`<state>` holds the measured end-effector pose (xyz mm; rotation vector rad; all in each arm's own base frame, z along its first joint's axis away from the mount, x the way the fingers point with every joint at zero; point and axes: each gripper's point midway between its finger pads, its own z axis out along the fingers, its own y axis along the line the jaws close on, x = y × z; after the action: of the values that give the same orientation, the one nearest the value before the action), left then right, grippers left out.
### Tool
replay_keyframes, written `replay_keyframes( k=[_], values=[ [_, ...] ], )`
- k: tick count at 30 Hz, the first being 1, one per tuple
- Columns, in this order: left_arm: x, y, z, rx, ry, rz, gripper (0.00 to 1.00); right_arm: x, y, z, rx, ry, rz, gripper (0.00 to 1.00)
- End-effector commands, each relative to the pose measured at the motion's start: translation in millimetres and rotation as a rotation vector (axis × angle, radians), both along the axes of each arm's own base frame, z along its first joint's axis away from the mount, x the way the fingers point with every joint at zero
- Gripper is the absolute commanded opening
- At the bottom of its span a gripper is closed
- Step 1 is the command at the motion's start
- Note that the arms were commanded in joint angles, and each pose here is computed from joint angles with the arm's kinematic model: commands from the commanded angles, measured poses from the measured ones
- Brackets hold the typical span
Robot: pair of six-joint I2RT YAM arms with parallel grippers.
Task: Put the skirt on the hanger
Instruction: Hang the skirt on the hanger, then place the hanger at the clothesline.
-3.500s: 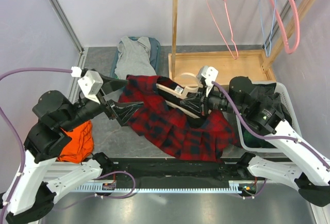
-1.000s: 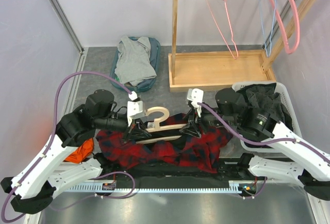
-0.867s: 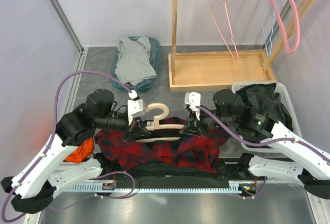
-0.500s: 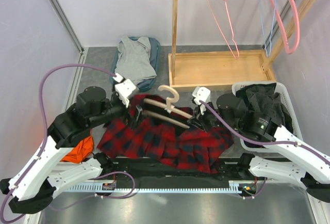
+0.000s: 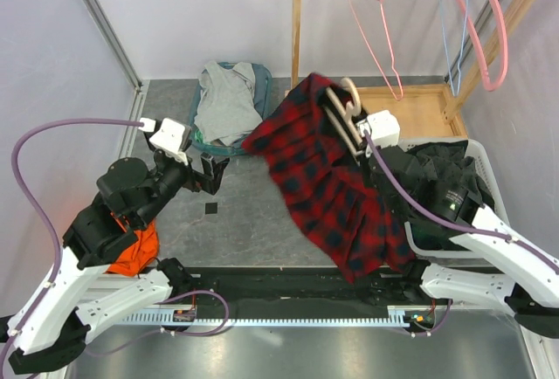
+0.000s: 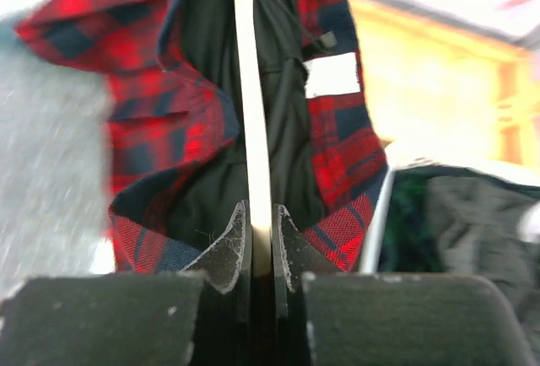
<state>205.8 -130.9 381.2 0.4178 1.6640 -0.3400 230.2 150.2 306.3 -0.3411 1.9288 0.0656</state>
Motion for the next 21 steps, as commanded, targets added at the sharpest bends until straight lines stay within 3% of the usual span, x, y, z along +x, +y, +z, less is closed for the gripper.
replay_keyframes(
  k=[1, 6, 14, 21],
  values=[
    [4.9, -1.6, -4.1, -0.041, 0.010, 0.030, 0.99, 21.7, -32.2, 95.2, 0.139, -0.233, -0.262, 0.00],
    [2.2, -3.6, -6.1, -0.052, 0.016, 0.015, 1.00, 48.1, -12.5, 124.8, 0.103, -0.271, -0.287, 0.00],
    [-6.2, -5.4, -9.6, -0.083, 0.025, -0.019, 0.99, 113.4, 16.0, 161.2, 0.190, -0.275, -0.241, 0.00],
    [-7.7, -5.7, -14.8, -0.089, 0.037, -0.022, 0.99, 150.8, 34.9, 212.2, 0.259, -0.369, -0.155, 0.00]
  ],
)
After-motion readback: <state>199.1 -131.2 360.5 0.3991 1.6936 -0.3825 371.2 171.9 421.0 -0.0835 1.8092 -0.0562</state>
